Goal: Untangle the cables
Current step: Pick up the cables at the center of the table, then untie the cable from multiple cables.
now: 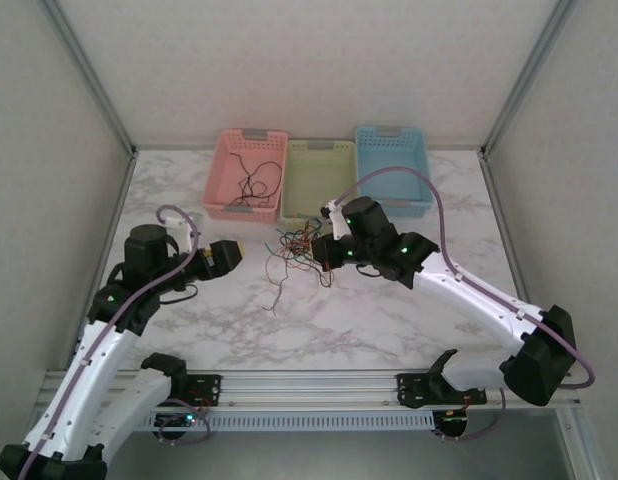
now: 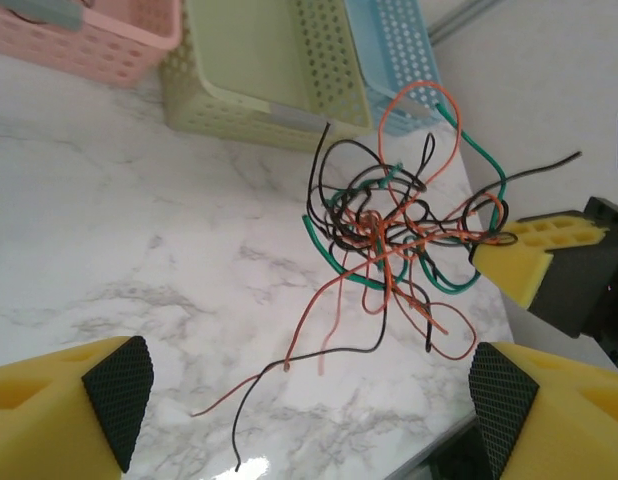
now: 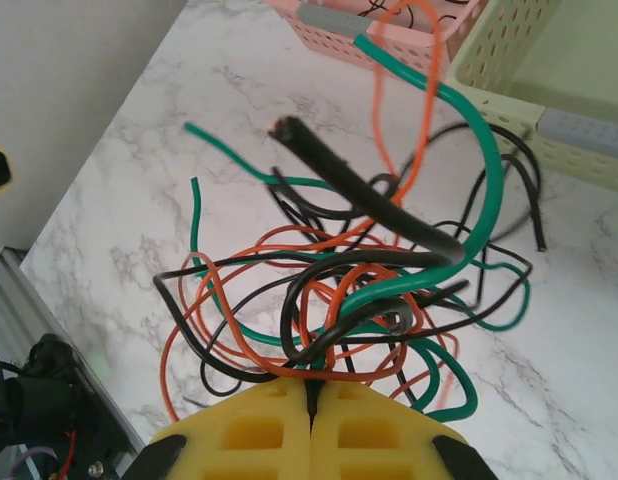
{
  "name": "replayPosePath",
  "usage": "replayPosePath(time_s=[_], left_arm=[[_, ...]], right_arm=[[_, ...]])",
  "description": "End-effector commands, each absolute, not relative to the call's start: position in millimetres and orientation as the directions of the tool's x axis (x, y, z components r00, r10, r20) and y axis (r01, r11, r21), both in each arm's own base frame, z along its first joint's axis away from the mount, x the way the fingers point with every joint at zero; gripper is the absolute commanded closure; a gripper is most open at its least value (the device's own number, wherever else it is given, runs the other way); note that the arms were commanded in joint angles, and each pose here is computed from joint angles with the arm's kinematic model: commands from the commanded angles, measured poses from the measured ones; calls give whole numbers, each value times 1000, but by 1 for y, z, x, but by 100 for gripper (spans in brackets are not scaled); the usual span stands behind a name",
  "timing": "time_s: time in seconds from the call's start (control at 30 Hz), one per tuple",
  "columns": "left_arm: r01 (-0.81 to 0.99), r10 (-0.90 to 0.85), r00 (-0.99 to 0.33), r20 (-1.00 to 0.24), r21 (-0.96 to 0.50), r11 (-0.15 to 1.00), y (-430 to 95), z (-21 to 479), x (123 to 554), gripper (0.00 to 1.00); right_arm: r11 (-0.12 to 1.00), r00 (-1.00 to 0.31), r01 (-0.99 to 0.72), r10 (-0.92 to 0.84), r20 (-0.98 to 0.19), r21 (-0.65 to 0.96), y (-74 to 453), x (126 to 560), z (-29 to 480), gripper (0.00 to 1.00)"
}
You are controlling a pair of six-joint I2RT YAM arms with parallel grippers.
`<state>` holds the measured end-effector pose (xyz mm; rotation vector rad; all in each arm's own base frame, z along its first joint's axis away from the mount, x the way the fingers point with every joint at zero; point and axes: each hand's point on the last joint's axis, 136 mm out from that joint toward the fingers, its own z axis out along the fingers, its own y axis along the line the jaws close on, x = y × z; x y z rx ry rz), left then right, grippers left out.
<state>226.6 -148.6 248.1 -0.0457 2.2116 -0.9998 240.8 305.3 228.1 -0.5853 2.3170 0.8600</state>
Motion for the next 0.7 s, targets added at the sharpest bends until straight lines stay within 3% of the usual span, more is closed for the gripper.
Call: replayPosePath(time_s=[0.0, 0.3, 0.67], left_arm=[[279, -289, -782, -552, -725, 630, -170, 245, 218, 15], [336, -188, -815, -547, -712, 617, -211, 208, 203, 22], [368, -101, -793, -601, -605, 706, -220, 182, 229, 32]], right_arm=[[684, -719, -586, -194, -667, 433, 307, 239, 236, 100], [662, -718, -596, -186, -671, 454, 314, 240, 251, 100], [627, -726, -607, -189, -661, 487, 318, 232, 259, 100]])
